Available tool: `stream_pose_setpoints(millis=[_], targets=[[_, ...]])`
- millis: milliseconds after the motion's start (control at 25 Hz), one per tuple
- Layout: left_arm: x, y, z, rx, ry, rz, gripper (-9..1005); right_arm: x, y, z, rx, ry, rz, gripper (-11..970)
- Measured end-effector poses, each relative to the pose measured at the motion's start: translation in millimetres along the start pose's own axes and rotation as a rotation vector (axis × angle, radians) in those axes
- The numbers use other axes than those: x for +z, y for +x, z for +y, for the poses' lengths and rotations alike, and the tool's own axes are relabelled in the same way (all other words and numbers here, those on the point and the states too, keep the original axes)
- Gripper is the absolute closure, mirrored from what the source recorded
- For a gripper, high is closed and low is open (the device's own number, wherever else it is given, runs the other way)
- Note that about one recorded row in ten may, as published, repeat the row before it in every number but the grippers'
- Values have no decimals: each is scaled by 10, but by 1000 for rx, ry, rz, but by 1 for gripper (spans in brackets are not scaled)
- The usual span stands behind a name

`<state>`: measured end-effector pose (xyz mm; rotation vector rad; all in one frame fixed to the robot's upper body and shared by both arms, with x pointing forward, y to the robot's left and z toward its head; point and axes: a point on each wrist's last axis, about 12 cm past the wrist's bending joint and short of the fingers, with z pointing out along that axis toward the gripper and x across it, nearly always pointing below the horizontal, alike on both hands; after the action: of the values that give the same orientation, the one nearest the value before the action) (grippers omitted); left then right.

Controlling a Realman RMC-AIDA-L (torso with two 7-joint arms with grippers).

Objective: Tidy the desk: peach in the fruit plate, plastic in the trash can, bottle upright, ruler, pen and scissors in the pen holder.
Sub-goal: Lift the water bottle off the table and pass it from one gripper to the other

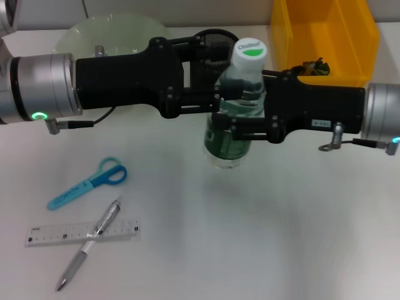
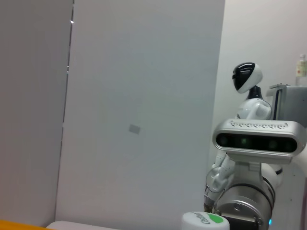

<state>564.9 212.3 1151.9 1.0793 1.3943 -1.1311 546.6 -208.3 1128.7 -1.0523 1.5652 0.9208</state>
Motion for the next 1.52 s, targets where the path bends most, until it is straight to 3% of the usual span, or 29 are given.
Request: stream_pose_setpoints(millis=[440,1520], targets=[[69,15,-7,3,24,18,402,171,-46,-9,-1,-53,17,203],[86,27,30,-9,-6,30,406,231,-92,14,-14,-82,14,202]])
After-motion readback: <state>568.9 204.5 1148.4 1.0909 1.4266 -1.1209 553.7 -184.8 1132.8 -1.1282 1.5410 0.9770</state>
